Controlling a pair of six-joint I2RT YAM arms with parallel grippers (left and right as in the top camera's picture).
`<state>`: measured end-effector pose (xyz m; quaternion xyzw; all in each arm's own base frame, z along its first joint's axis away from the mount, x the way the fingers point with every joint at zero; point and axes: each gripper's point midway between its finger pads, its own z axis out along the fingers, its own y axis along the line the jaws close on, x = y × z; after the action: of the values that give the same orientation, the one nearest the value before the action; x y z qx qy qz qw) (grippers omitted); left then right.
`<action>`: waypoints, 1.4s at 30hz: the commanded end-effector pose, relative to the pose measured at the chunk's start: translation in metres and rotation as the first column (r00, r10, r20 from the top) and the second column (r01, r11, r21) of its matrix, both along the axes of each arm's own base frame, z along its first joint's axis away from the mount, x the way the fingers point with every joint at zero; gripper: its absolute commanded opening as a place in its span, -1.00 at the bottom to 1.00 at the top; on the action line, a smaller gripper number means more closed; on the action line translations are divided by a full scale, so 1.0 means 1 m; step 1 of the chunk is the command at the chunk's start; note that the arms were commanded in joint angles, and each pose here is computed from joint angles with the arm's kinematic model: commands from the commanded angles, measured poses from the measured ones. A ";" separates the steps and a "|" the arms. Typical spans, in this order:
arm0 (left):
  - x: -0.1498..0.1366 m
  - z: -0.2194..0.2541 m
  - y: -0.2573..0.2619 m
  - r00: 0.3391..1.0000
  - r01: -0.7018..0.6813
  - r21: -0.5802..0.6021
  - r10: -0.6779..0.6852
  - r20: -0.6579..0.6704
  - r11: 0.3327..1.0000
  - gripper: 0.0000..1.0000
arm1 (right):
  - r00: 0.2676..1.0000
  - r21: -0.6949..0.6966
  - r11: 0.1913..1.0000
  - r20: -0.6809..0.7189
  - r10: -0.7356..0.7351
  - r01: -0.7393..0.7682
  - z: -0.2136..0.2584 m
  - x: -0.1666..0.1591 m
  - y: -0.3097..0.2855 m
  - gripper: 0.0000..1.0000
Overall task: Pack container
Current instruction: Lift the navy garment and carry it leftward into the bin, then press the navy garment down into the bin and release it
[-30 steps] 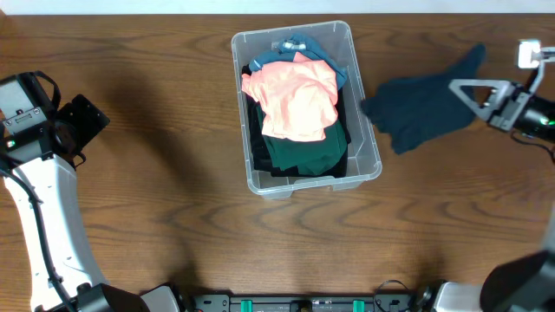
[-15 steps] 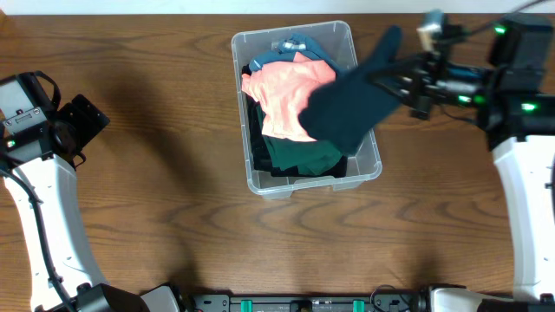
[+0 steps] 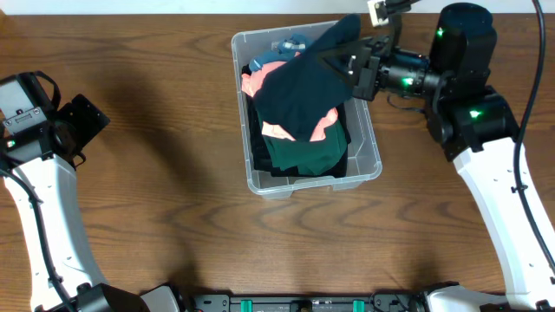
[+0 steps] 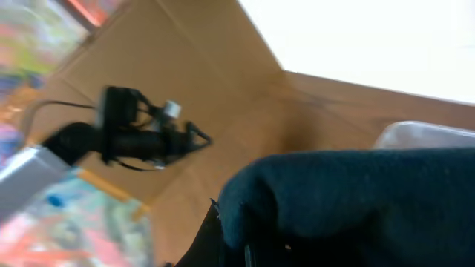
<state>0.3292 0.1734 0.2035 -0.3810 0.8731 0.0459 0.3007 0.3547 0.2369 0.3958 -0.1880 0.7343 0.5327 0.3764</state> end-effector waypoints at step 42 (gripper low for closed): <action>-0.001 0.008 0.003 1.000 0.005 0.022 -0.006 0.012 1.000 0.96 | 0.886 -0.272 0.923 -0.301 -0.351 0.273 -0.256 0.153 0.013 0.00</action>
<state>0.3291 0.1735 0.2035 -0.3810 0.8731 0.0461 0.3005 0.5106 0.2516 0.1250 0.0374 0.8673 0.4130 0.2754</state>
